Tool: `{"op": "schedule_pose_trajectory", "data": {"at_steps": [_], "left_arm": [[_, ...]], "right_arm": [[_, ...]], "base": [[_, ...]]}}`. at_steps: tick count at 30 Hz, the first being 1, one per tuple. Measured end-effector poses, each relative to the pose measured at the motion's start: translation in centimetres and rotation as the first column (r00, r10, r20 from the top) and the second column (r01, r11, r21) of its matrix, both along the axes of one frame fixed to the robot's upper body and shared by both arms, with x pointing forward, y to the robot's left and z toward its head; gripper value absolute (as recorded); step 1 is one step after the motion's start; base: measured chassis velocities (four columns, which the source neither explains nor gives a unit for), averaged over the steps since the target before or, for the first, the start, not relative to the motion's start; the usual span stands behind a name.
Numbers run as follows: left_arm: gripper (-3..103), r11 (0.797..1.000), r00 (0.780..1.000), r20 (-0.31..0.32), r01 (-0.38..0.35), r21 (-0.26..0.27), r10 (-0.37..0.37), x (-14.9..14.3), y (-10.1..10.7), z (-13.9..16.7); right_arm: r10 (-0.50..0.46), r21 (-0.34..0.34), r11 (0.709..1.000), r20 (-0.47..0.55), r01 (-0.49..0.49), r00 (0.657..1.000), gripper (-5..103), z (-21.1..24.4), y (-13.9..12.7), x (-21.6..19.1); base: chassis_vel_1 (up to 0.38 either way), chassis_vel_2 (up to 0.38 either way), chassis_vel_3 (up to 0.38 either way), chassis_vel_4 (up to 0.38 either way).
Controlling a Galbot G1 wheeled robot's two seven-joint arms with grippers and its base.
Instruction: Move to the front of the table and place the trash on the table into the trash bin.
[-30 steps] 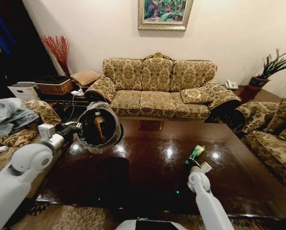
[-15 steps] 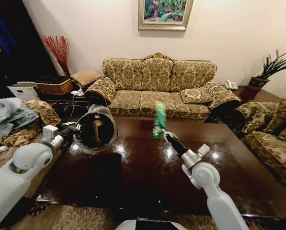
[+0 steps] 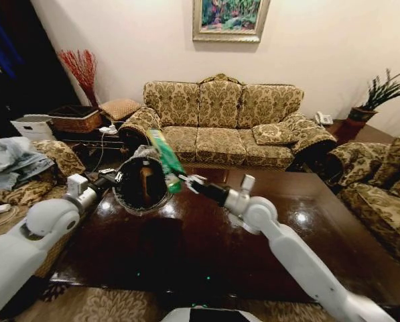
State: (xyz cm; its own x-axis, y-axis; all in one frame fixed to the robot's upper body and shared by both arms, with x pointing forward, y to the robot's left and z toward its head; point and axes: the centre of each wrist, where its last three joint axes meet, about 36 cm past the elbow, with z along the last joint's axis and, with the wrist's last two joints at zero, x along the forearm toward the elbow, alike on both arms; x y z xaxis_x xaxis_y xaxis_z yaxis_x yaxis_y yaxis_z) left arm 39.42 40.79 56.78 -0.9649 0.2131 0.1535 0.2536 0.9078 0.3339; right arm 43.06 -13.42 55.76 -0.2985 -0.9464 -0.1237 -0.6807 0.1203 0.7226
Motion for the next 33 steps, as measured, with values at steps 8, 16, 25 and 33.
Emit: {"op": "schedule_pose_trajectory", "data": {"at_steps": [8,16,25,33], "left_arm": [[2,0.999,1.000,0.029,0.005,0.037,-0.006,0.4,0.0,-1.7],[2,0.998,0.999,0.027,-0.022,0.060,0.020,0.7,0.4,-2.6],[2,0.999,0.998,0.064,-0.020,0.028,0.018,0.3,-0.4,-2.1],[2,0.996,0.987,0.138,0.090,-0.003,-0.089,-0.5,-1.5,-1.0]], "right_arm": [[0.059,-0.089,0.993,-0.226,-0.081,0.972,0,2.0,-1.2,-1.0],[0.114,-0.131,0.981,-0.222,-0.146,0.968,0,1.3,-1.1,-3.5],[0.071,-0.173,0.978,-0.257,-0.119,0.964,0,0.5,-0.9,-4.2],[-0.039,-0.188,0.982,-0.299,-0.018,0.953,0,0.4,3.2,-2.3]], "base": [[0.000,0.000,0.000,0.000],[0.000,0.000,0.000,0.000],[0.000,0.000,0.000,0.000],[0.000,0.000,0.000,0.000]]}}
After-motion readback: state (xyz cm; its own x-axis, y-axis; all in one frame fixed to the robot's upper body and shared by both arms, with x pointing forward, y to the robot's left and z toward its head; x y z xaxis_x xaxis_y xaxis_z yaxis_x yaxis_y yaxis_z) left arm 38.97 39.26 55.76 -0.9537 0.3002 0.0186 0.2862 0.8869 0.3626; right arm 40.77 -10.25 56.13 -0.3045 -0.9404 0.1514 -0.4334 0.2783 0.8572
